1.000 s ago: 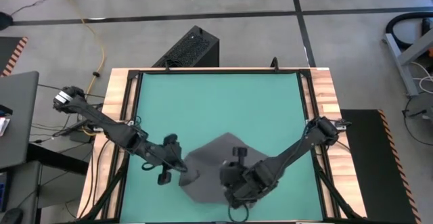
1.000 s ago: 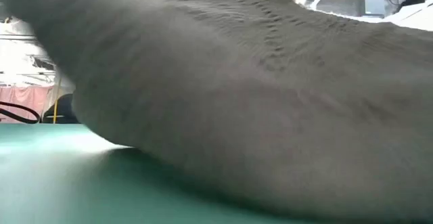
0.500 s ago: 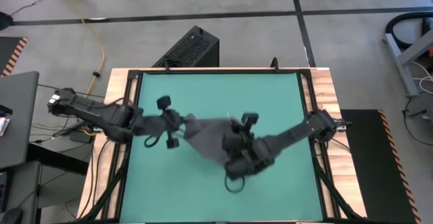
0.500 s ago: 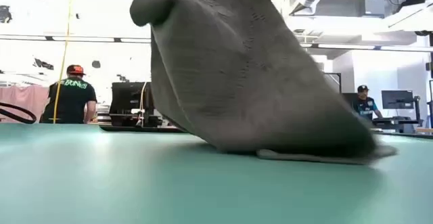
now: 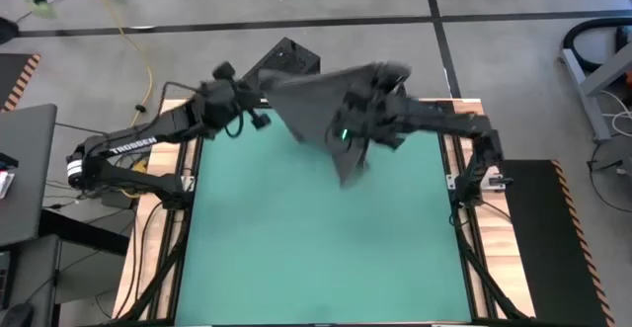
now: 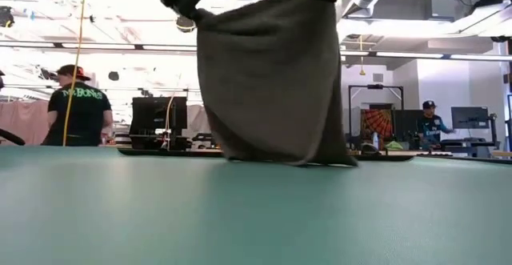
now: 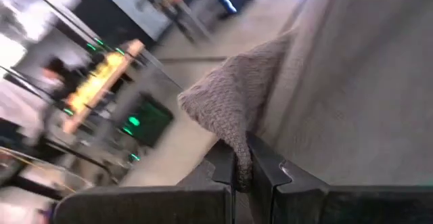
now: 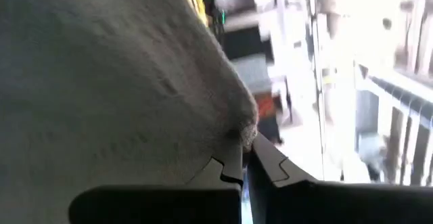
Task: Roll towel into tight, uniform cylinder
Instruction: Roll the gray towel
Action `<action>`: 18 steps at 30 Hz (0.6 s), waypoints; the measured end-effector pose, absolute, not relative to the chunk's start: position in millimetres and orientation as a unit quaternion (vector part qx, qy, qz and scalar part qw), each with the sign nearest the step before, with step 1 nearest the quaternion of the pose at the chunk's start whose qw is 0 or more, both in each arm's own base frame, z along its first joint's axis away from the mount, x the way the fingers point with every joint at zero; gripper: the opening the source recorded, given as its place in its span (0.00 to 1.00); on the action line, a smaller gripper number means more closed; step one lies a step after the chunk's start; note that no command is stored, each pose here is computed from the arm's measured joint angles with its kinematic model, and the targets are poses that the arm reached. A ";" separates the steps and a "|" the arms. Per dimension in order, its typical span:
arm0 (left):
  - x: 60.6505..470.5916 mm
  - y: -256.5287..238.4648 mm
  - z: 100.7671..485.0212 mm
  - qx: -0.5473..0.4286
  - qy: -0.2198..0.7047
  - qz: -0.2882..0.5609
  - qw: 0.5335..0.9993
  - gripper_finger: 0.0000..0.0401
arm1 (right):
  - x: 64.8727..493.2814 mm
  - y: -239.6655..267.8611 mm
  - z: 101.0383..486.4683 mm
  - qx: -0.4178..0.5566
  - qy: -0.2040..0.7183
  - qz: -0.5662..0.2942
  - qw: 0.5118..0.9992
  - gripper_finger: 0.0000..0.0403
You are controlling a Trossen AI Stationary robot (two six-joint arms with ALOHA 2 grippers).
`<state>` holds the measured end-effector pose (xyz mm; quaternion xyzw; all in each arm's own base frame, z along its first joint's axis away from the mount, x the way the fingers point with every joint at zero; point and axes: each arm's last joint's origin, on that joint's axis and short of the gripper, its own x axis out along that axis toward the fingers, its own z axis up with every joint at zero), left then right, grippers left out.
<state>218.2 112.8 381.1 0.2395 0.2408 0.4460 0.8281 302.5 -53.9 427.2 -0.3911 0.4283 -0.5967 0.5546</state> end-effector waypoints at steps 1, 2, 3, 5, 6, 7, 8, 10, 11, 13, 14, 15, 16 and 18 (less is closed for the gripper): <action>215.8 116.0 389.3 0.243 0.231 0.451 0.827 0.00 | 295.3 -60.1 433.2 -0.378 0.425 -0.607 0.554 0.04; 214.0 117.5 396.1 0.242 0.222 0.455 0.828 0.00 | 288.7 -63.4 438.4 -0.366 0.421 -0.615 0.558 0.04; 212.4 117.4 402.0 0.232 0.214 0.458 0.831 0.00 | 283.0 -64.6 443.1 -0.353 0.415 -0.619 0.566 0.04; 209.8 115.2 412.1 0.210 0.203 0.446 0.846 0.00 | 273.3 -62.1 451.3 -0.325 0.404 -0.611 0.598 0.04; 207.7 113.1 416.3 0.198 0.199 0.432 0.857 0.00 | 270.1 -58.5 454.7 -0.311 0.399 -0.602 0.618 0.04; 206.2 110.7 418.3 0.179 0.198 0.415 0.870 0.00 | 268.9 -53.8 456.8 -0.298 0.393 -0.588 0.641 0.04; 205.1 107.7 419.4 0.156 0.197 0.397 0.883 0.00 | 268.6 -47.8 458.0 -0.283 0.387 -0.570 0.667 0.04; 206.0 100.6 415.1 0.099 0.199 0.344 0.912 0.00 | 270.1 -33.9 458.2 -0.246 0.370 -0.537 0.717 0.04; 207.1 97.4 408.7 0.077 0.214 0.317 0.921 0.00 | 273.0 -25.2 455.4 -0.230 0.368 -0.516 0.739 0.04; 210.2 89.7 388.4 0.038 0.264 0.269 0.926 0.00 | 278.3 -5.1 446.4 -0.202 0.372 -0.475 0.771 0.04; 211.9 84.8 374.8 0.019 0.293 0.249 0.923 0.00 | 281.5 6.4 439.4 -0.188 0.378 -0.457 0.782 0.04; 213.4 79.6 361.0 0.000 0.318 0.235 0.918 0.00 | 284.3 18.9 430.9 -0.176 0.388 -0.441 0.790 0.04; 215.4 73.7 347.3 -0.016 0.337 0.223 0.914 0.00 | 288.0 31.7 421.9 -0.160 0.393 -0.427 0.798 0.04; 216.0 60.1 320.9 -0.049 0.370 0.204 0.905 0.00 | 294.3 60.0 403.0 -0.141 0.403 -0.391 0.815 0.04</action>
